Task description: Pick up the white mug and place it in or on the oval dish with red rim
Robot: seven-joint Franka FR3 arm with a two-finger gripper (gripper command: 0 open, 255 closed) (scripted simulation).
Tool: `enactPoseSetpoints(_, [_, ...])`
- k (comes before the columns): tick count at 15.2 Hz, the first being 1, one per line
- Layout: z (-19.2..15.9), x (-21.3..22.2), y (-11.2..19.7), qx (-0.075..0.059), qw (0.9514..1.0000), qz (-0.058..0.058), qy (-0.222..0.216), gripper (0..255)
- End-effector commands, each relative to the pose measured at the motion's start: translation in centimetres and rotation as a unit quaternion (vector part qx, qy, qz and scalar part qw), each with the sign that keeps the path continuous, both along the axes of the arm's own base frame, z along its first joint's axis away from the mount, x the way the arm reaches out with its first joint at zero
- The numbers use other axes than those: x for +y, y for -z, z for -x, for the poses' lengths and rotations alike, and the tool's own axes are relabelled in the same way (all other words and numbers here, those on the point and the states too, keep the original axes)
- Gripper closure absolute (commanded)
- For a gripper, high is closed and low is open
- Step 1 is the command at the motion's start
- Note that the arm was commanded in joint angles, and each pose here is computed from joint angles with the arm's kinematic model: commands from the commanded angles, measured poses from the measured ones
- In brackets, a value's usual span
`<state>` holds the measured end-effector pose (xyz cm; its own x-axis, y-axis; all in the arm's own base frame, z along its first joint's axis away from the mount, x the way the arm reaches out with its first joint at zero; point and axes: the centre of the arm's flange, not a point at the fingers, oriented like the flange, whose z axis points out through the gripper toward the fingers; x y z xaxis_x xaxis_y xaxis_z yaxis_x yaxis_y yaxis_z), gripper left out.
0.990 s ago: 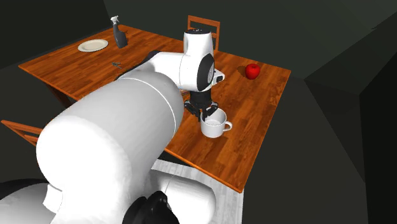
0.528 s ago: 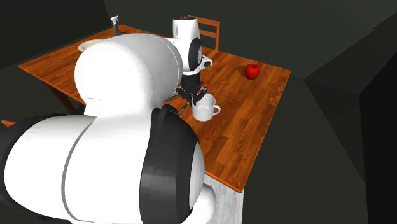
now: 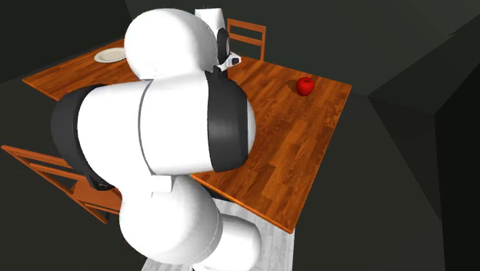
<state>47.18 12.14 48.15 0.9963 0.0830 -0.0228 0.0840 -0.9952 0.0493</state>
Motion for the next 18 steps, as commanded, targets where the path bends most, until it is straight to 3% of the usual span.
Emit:
enactPoseSetpoints(1, [-2.4,1.3,0.1,0.0,1.0,0.0,0.001,255])
enactPoseSetpoints(14, [-15.5,11.9,-0.8,0.0,1.0,0.0,0.001,255])
enactPoseSetpoints(18, [-15.5,11.9,1.3,0.0,1.0,0.0,0.001,255])
